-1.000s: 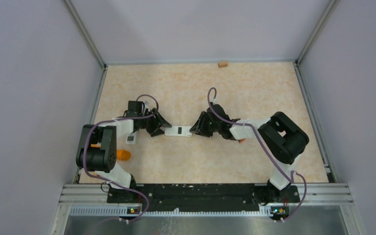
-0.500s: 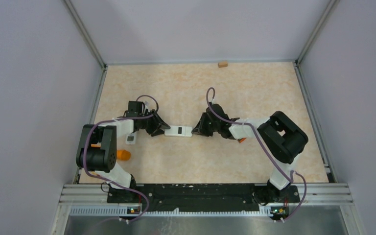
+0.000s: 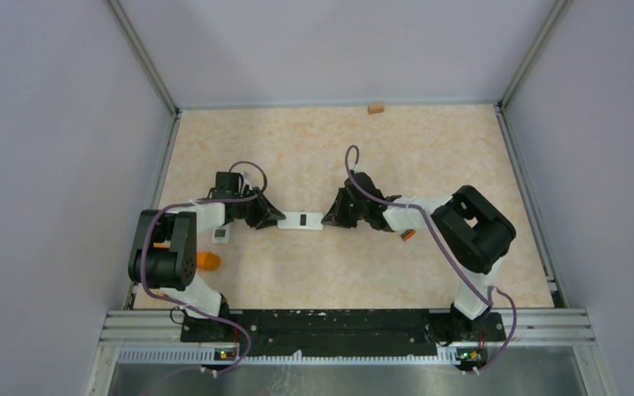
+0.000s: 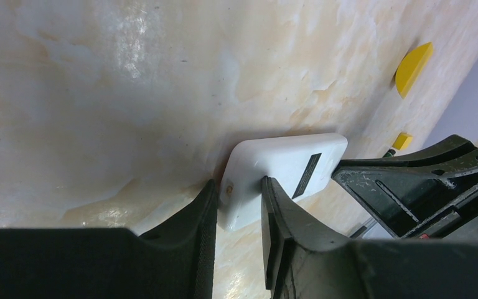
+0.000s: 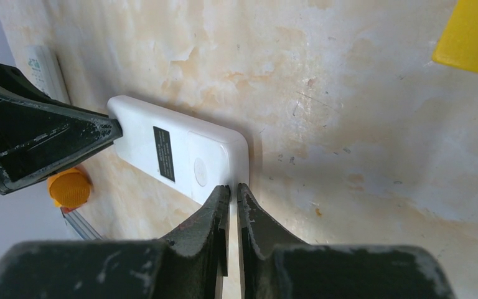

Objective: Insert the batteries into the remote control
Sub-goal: Load the battery cover into the remote control, then pick up the remote control from the center of the board.

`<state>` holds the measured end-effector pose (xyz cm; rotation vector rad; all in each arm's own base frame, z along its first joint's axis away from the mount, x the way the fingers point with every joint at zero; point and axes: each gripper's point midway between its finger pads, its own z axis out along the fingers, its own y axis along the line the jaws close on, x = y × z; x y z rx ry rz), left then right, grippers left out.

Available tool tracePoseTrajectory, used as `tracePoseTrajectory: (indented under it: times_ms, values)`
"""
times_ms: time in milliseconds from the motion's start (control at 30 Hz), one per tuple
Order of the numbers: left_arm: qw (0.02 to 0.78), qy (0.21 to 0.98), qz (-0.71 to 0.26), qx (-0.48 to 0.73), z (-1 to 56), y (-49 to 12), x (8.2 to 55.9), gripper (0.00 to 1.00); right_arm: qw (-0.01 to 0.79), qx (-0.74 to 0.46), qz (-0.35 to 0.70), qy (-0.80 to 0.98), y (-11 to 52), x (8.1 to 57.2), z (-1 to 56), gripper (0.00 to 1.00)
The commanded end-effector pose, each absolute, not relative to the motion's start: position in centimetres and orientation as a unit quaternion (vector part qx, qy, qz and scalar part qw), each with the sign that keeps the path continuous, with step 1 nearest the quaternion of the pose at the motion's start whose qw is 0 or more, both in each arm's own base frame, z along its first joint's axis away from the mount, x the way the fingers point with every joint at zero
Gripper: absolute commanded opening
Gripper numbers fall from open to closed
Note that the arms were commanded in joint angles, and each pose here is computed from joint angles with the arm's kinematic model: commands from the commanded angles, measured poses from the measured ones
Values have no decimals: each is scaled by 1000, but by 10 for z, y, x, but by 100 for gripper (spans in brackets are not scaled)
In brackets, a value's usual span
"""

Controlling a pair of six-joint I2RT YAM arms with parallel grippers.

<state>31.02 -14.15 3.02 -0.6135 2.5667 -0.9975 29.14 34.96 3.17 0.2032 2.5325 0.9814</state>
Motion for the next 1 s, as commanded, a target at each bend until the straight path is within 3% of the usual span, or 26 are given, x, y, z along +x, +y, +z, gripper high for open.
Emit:
tracePoseTrajectory:
  times_ms: [0,167,300,367,467,567,767,967]
  values:
    - [126,904,-350,-209,14,-152,291,15,182,54,363,912,376,275,16,9]
    - [131,905,-343,-213,16,-151,292,15,188,48,391,899,395,275,30,9]
    - [176,905,-321,-216,41,-142,312,29,250,37,352,901,379,292,55,12]
    - [203,907,-299,-215,57,-134,326,44,288,17,326,900,367,300,72,23]
    - [244,907,-272,-211,85,-122,348,57,339,-19,289,895,348,310,97,41]
    - [276,900,-261,-216,112,-112,361,69,375,-102,263,883,340,314,117,69]
    - [336,886,-209,-242,145,-76,358,98,407,-323,278,808,364,308,130,73]
    - [363,878,-134,-282,159,-32,341,99,414,-472,265,732,388,315,112,83]
